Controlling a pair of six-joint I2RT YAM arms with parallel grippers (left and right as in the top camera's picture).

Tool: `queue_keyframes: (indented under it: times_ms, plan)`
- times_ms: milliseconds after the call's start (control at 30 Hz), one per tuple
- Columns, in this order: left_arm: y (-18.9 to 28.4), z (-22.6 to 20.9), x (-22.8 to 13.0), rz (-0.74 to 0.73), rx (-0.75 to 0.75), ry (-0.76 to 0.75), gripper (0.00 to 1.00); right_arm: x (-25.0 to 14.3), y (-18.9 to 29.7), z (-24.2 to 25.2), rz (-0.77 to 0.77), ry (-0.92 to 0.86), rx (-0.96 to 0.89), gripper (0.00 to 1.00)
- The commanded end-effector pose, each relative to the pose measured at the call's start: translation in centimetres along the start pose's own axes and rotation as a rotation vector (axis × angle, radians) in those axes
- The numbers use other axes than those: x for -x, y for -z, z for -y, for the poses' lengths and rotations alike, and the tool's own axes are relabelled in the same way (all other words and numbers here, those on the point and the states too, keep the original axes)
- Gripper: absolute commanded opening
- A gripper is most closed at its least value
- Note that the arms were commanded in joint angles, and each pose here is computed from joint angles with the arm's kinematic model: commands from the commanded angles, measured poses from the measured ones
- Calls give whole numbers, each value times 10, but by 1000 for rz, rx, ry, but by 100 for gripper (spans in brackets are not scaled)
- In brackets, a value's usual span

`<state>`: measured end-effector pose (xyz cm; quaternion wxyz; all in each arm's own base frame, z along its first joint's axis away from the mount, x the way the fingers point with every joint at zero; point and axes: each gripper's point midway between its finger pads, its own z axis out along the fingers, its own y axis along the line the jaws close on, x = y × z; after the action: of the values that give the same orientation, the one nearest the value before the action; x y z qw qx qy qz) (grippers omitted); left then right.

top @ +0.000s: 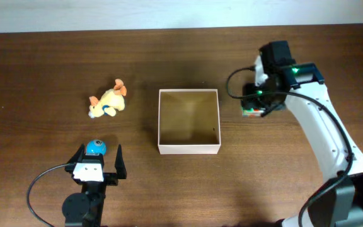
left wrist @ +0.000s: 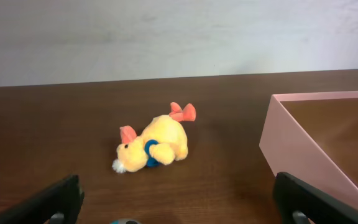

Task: Pack container
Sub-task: 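Lift the cube and carry it left over the box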

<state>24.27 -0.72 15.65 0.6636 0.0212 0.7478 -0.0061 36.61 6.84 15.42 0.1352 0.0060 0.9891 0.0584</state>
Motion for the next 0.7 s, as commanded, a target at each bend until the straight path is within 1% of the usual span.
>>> queue_keyframes:
  times_ms: [0,33,200,233,300,467,667]
  plan:
    - [0,0,-1,4,1,-15,99,13,20,-49,68,115,58,52]
    - [0,0,-1,4,1,-15,99,13,23,-71,88,159,81,53]
    - [0,0,-1,4,1,-15,99,9,24,-117,134,243,130,54]
    - [0,0,-1,4,1,-15,99,9,25,-125,145,260,140,57]
    - [0,0,-1,4,1,-15,99,10,26,-138,171,272,150,58]
    - [0,-1,-1,4,1,-15,99,16,26,-148,218,265,134,57]
    - [0,-1,-1,4,1,-15,99,16,11,-148,189,258,122,57]
